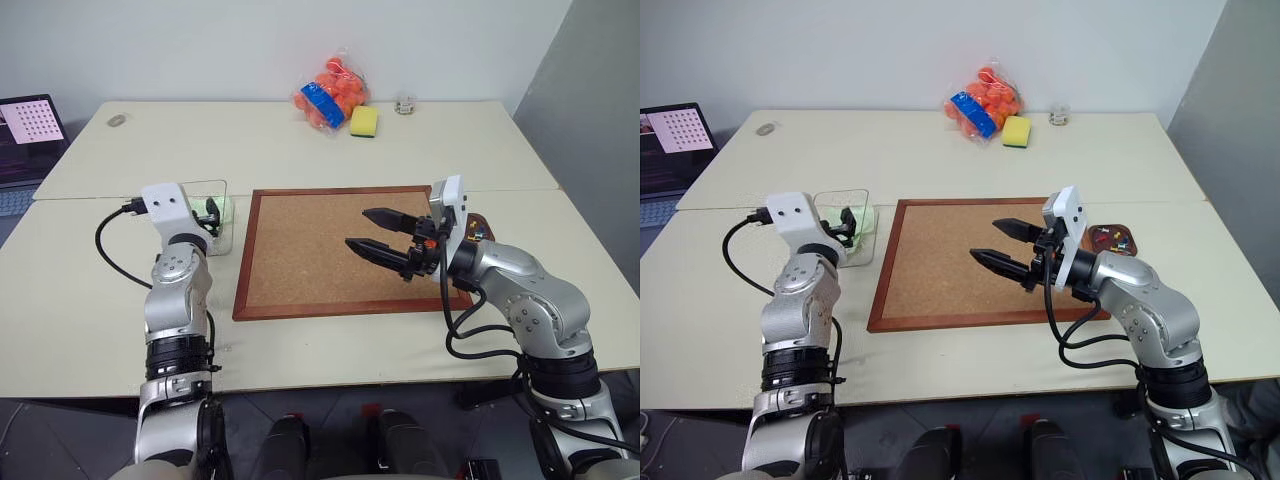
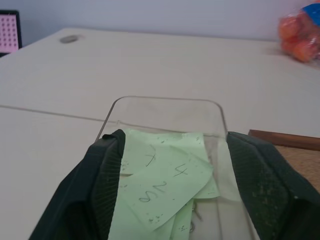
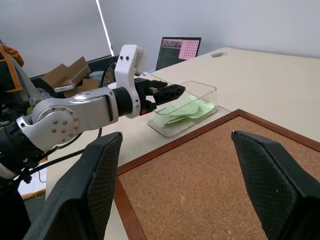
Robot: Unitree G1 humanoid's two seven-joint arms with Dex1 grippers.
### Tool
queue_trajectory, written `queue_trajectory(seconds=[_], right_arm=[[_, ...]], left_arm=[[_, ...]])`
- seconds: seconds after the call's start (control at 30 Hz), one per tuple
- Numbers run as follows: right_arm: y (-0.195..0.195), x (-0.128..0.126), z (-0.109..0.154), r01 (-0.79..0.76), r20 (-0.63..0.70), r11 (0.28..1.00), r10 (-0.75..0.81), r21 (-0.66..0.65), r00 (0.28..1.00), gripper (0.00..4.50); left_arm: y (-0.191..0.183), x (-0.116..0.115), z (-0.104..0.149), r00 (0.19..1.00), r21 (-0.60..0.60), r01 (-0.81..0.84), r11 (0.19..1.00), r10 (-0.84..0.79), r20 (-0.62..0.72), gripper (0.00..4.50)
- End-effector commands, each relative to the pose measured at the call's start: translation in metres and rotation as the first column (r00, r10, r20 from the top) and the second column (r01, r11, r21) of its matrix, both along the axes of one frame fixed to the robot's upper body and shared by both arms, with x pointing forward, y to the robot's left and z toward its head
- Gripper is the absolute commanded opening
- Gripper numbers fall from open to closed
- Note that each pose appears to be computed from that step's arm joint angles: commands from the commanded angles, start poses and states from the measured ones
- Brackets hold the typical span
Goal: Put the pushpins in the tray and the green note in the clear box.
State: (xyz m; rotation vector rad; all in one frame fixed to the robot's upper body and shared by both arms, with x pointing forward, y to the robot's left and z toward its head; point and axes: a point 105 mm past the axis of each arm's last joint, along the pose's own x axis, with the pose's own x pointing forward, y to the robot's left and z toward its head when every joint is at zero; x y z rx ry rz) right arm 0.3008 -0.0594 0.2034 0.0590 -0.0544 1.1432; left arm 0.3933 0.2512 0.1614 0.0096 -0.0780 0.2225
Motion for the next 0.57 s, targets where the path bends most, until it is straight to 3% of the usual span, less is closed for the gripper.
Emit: queue_trajectory(seconds=[0.03, 0.2, 0.33, 0.57], right_arm=[[-0.008, 0.002, 0.002, 0.097, 0.044, 0.995, -0.096, -0.001, 0.994, 3.68], [-0.027, 0.015, -0.015, 0.357, 0.049, 0.934, -0.356, -0.011, 0.933, 3.68], [-0.054, 0.026, -0.034, 0.614, 0.087, 0.788, -0.609, -0.055, 0.789, 3.68], [-0.074, 0.024, -0.064, 0.773, 0.095, 0.628, -0.767, -0.092, 0.635, 3.68]], left_arm=[[-0.033, -0.014, 0.03, 0.979, 0.044, 0.15, 0.988, -0.154, 0.132, 4.41], [-0.074, -0.042, 0.021, 0.939, 0.057, 0.322, 0.945, -0.326, 0.106, 4.46], [-0.091, -0.065, -0.008, 0.933, 0.012, 0.358, 0.934, -0.358, 0.028, 4.46], [-0.092, -0.073, -0.04, 0.952, -0.023, 0.299, 0.954, -0.299, -0.065, 4.46]])
